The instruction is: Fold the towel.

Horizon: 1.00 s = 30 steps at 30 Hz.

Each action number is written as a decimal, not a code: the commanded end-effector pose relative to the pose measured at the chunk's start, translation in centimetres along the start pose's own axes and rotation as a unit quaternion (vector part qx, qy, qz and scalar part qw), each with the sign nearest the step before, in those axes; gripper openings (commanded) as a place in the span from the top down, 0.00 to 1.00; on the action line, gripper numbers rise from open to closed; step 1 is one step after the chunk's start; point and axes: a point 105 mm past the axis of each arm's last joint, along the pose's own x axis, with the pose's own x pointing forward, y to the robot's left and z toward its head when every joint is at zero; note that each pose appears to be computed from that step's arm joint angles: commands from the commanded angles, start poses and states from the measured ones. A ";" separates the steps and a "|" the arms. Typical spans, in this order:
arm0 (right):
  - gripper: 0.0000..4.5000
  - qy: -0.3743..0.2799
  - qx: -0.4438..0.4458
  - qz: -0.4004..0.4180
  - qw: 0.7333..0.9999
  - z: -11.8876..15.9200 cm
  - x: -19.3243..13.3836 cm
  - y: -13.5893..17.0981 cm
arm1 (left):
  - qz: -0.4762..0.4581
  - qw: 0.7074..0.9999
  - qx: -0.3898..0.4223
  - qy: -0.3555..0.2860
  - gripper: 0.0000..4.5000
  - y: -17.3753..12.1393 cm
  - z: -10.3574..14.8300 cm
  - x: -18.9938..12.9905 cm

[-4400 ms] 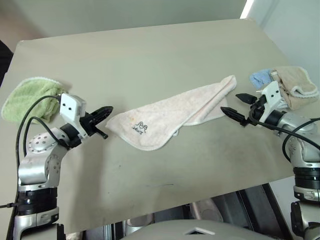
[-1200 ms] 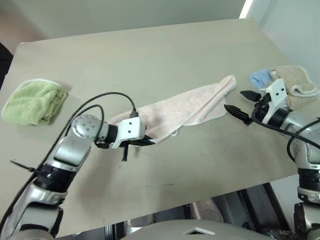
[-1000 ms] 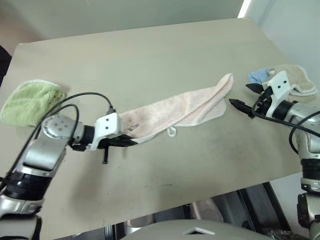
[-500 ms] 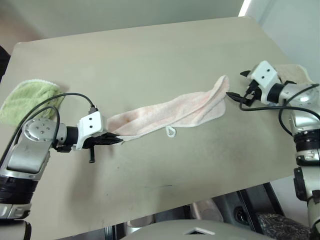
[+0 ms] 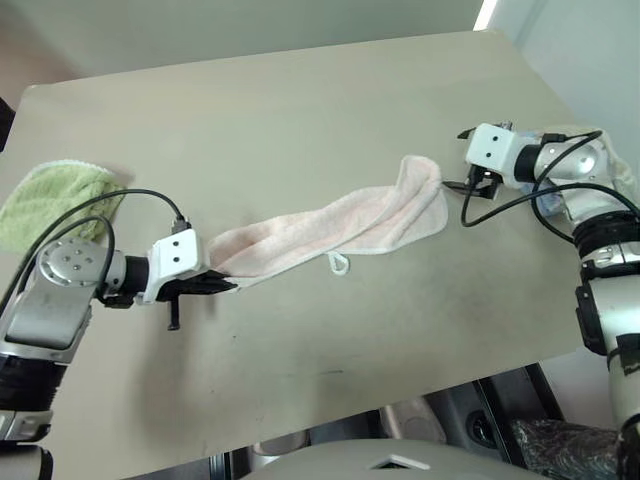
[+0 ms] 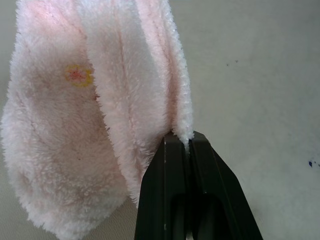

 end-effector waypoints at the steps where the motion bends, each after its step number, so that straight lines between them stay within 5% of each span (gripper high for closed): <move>1: 0.00 -0.013 -0.001 -0.018 1.000 1.5 0.4 -1.5 | -0.005 1.000 0.022 0.009 0.99 -0.5 0.4 -0.5; 14: 0.00 -0.039 0.014 -0.042 0.998 3.1 0.9 -2.7 | -0.024 0.999 0.026 0.033 0.99 -2.1 -0.3 -0.9; 24: 0.00 -0.058 0.207 -0.102 0.971 4.1 3.8 -3.4 | -0.053 0.997 0.028 0.050 0.99 -3.5 -0.9 -0.4; 30: 0.00 -0.053 0.224 -0.096 0.968 3.9 4.0 -3.0 | -0.053 0.997 0.027 0.049 0.99 -3.4 -0.9 -0.4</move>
